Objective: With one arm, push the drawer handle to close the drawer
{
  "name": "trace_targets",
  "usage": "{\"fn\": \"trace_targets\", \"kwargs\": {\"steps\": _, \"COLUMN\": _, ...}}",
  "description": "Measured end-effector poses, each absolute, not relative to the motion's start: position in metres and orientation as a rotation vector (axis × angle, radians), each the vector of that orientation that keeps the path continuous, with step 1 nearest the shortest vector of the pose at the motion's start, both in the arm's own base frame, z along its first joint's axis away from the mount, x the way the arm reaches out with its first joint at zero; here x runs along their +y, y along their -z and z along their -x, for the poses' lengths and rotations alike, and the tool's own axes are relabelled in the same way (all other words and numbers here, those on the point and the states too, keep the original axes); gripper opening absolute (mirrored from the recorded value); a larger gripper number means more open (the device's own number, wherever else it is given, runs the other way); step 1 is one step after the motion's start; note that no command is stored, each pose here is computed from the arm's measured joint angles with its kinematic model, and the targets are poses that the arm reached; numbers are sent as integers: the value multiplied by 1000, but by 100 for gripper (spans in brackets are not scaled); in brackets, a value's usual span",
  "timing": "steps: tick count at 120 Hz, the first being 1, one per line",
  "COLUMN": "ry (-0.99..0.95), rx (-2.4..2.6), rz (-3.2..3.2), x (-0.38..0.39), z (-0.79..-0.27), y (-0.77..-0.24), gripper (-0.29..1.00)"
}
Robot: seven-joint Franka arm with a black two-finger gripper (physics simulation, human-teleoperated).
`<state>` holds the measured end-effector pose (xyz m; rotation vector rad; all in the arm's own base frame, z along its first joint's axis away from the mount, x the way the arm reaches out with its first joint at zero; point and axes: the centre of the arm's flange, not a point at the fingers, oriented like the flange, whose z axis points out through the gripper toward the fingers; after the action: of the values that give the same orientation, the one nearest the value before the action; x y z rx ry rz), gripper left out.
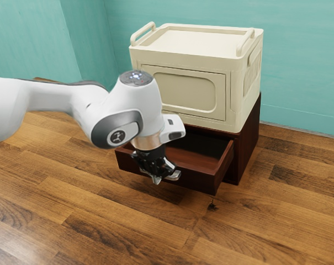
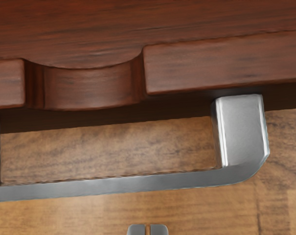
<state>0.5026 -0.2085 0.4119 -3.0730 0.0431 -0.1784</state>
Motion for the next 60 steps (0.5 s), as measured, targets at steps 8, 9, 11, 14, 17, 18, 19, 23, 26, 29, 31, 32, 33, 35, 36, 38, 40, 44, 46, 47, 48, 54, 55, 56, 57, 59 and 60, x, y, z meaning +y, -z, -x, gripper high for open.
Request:
{"fn": "trace_targets", "kwargs": {"steps": 8, "ry": 177, "rx": 32, "rz": 3072, "x": -206, "z": -505, "y": -408, "gripper": -8}}
{"fn": "trace_targets", "kwargs": {"steps": 9, "ry": 177, "rx": 31, "rz": 3072, "x": -206, "z": -506, "y": -408, "gripper": -8}}
{"fn": "trace_targets", "kwargs": {"steps": 11, "ry": 177, "rx": 29, "rz": 3071, "x": -205, "z": -507, "y": -406, "gripper": -8}}
{"fn": "trace_targets", "kwargs": {"steps": 14, "ry": 180, "rx": 28, "rz": 3069, "x": -204, "z": -508, "y": -405, "gripper": -8}}
{"fn": "trace_targets", "kwargs": {"steps": 17, "ry": 184, "rx": 26, "rz": 3068, "x": -203, "z": -510, "y": -404, "gripper": -8}}
{"fn": "trace_targets", "kwargs": {"steps": 18, "ry": 186, "rx": 25, "rz": 3067, "x": -203, "z": -511, "y": -403, "gripper": -8}}
{"fn": "trace_targets", "kwargs": {"steps": 19, "ry": 187, "rx": 24, "rz": 3067, "x": -203, "z": -511, "y": -403, "gripper": -8}}
{"fn": "trace_targets", "kwargs": {"steps": 23, "ry": 193, "rx": 22, "rz": 3066, "x": -202, "z": -513, "y": -401, "gripper": -8}}
{"fn": "trace_targets", "kwargs": {"steps": 26, "ry": 199, "rx": 20, "rz": 3066, "x": -201, "z": -515, "y": -401, "gripper": -8}}
{"fn": "trace_targets", "kwargs": {"steps": 29, "ry": 207, "rx": 18, "rz": 3066, "x": -200, "z": -517, "y": -400, "gripper": -8}}
{"fn": "trace_targets", "kwargs": {"steps": 31, "ry": 211, "rx": 16, "rz": 3066, "x": -200, "z": -518, "y": -400, "gripper": -8}}
{"fn": "trace_targets", "kwargs": {"steps": 32, "ry": 213, "rx": 15, "rz": 3066, "x": -199, "z": -518, "y": -399, "gripper": -8}}
{"fn": "trace_targets", "kwargs": {"steps": 33, "ry": 215, "rx": 14, "rz": 3066, "x": -199, "z": -519, "y": -399, "gripper": -8}}
{"fn": "trace_targets", "kwargs": {"steps": 35, "ry": 220, "rx": 11, "rz": 3066, "x": -198, "z": -520, "y": -399, "gripper": -8}}
{"fn": "trace_targets", "kwargs": {"steps": 36, "ry": 222, "rx": 9, "rz": 3066, "x": -198, "z": -521, "y": -398, "gripper": -8}}
{"fn": "trace_targets", "kwargs": {"steps": 38, "ry": 226, "rx": 6, "rz": 3066, "x": -197, "z": -522, "y": -397, "gripper": -8}}
{"fn": "trace_targets", "kwargs": {"steps": 40, "ry": 231, "rx": 2, "rz": 3067, "x": -195, "z": -523, "y": -397, "gripper": -8}}
{"fn": "trace_targets", "kwargs": {"steps": 44, "ry": 244, "rx": -3, "rz": 3066, "x": -193, "z": -525, "y": -396, "gripper": -8}}
{"fn": "trace_targets", "kwargs": {"steps": 46, "ry": 252, "rx": -4, "rz": 3065, "x": -192, "z": -527, "y": -396, "gripper": -8}}
{"fn": "trace_targets", "kwargs": {"steps": 47, "ry": 256, "rx": -5, "rz": 3063, "x": -191, "z": -527, "y": -396, "gripper": -8}}
{"fn": "trace_targets", "kwargs": {"steps": 48, "ry": 259, "rx": -6, "rz": 3063, "x": -191, "z": -528, "y": -396, "gripper": -8}}
{"fn": "trace_targets", "kwargs": {"steps": 54, "ry": 282, "rx": -12, "rz": 3060, "x": -188, "z": -532, "y": -396, "gripper": -8}}
{"fn": "trace_targets", "kwargs": {"steps": 55, "ry": 286, "rx": -13, "rz": 3059, "x": -188, "z": -533, "y": -397, "gripper": -8}}
{"fn": "trace_targets", "kwargs": {"steps": 56, "ry": 290, "rx": -15, "rz": 3059, "x": -188, "z": -534, "y": -397, "gripper": -8}}
{"fn": "trace_targets", "kwargs": {"steps": 57, "ry": 293, "rx": -16, "rz": 3059, "x": -188, "z": -536, "y": -397, "gripper": -8}}
{"fn": "trace_targets", "kwargs": {"steps": 59, "ry": 301, "rx": -18, "rz": 3058, "x": -187, "z": -538, "y": -397, "gripper": -8}}
{"fn": "trace_targets", "kwargs": {"steps": 60, "ry": 304, "rx": -18, "rz": 3058, "x": -187, "z": -539, "y": -396, "gripper": -8}}
